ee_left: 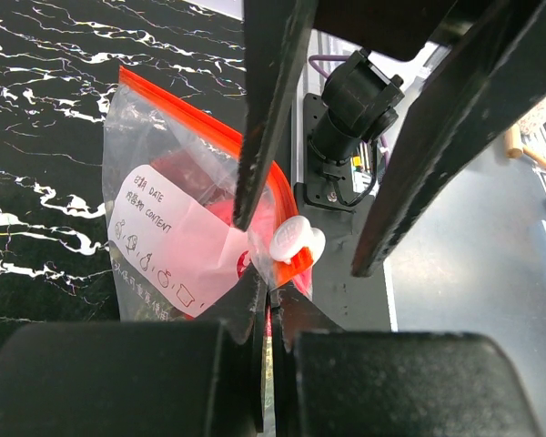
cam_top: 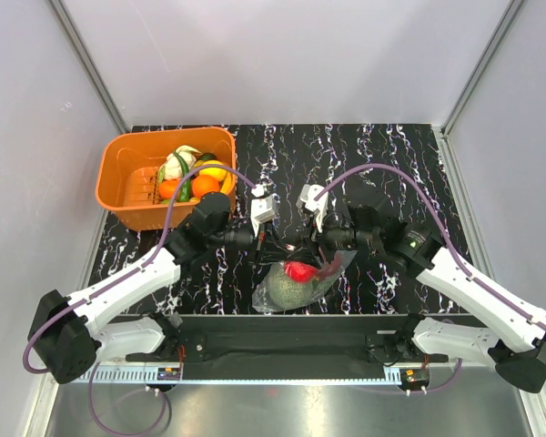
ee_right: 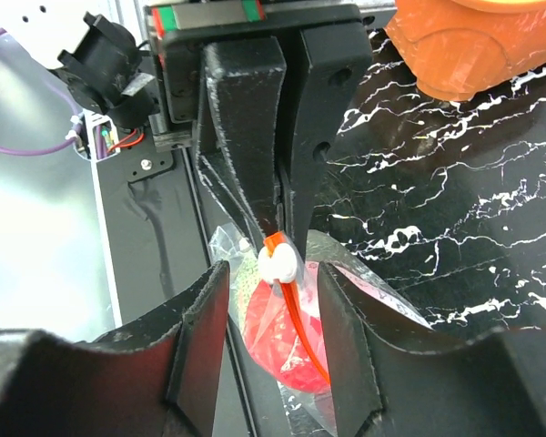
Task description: Open the zip-top bag and remove the fake food
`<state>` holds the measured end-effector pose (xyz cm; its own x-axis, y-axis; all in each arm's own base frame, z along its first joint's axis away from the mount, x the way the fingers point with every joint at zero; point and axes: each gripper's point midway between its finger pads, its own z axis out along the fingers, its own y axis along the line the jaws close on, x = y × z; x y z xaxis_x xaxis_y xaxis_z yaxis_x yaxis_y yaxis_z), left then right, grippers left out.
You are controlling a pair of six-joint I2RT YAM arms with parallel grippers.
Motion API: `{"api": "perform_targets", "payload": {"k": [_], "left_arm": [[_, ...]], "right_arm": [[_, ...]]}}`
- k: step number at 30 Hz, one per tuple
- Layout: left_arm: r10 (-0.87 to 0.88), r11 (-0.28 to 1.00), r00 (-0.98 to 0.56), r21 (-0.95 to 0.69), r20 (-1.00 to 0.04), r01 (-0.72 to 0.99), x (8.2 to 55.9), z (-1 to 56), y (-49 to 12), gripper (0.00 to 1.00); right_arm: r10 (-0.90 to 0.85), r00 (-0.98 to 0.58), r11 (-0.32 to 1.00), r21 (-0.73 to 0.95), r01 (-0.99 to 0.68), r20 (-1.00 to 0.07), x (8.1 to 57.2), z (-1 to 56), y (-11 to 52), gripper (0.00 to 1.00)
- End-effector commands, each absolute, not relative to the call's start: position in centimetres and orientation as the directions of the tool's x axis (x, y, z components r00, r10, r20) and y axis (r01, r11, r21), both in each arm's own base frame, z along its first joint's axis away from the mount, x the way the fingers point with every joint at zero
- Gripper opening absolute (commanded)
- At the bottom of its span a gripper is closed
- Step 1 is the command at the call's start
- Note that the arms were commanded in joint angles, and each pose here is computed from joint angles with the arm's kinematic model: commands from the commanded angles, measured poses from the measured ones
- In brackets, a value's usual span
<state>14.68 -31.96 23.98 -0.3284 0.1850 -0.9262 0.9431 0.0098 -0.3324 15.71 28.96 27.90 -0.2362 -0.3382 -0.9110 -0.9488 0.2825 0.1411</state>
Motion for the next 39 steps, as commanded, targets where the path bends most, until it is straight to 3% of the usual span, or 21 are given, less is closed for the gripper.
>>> {"api": "perform_targets", "payload": {"k": [1, 4, 12, 21, 26, 32, 34, 37, 39], "left_arm": [[0.129, -0.046, -0.254, -0.262, -0.959, 0.964, 14.7, 27.0, -32.4, 0.0], [0.127, -0.05, -0.252, -0.26, -0.959, 0.964, 14.6, 27.1, -32.3, 0.0], [0.133, -0.05, -0.256, -0.264, -0.958, 0.963, 14.5, 27.0, -32.2, 0.0], [0.14, -0.057, -0.257, -0.267, -0.956, 0.962, 14.5, 26.8, -32.3, 0.0], [0.143, -0.056, -0.258, -0.268, -0.956, 0.962, 14.5, 26.8, -32.3, 0.0], [0.141, -0.039, -0.261, -0.269, -0.955, 0.962, 14.8, 26.8, -32.3, 0.0], [0.14, -0.038, -0.26, -0.267, -0.955, 0.963, 14.8, 26.9, -32.4, 0.14], [0.138, -0.035, -0.259, -0.266, -0.956, 0.963, 14.8, 27.0, -32.2, 0.53], [0.134, -0.038, -0.256, -0.263, -0.957, 0.964, 14.7, 27.1, -32.2, 0.57]], "right_arm": [[-0.316, -0.183, 0.293, 0.088, -0.952, -0.931, 16.4, 29.5, 29.3, 0.5], [-0.317, -0.184, 0.295, 0.087, -0.951, -0.93, 16.5, 29.3, 29.4, 0.47], [-0.307, -0.169, 0.294, 0.075, -0.953, -0.937, 16.9, 29.6, 29.8, 0.29], [-0.289, -0.151, 0.28, 0.067, -0.958, -0.945, 17.0, 30.0, 30.2, 0.23], [-0.287, -0.146, 0.248, 0.074, -0.966, -0.947, 16.5, 30.0, 30.5, 0.05], [-0.292, -0.147, 0.248, 0.073, -0.966, -0.945, 16.5, 29.8, 30.3, 0.0], [-0.284, -0.139, 0.253, 0.066, -0.965, -0.949, 16.5, 30.0, 30.2, 0.0], [-0.28, -0.135, 0.269, 0.057, -0.962, -0.951, 16.7, 30.1, 30.0, 0.0], [-0.282, -0.137, 0.273, 0.057, -0.96, -0.95, 16.8, 30.0, 30.0, 0.0]]}}
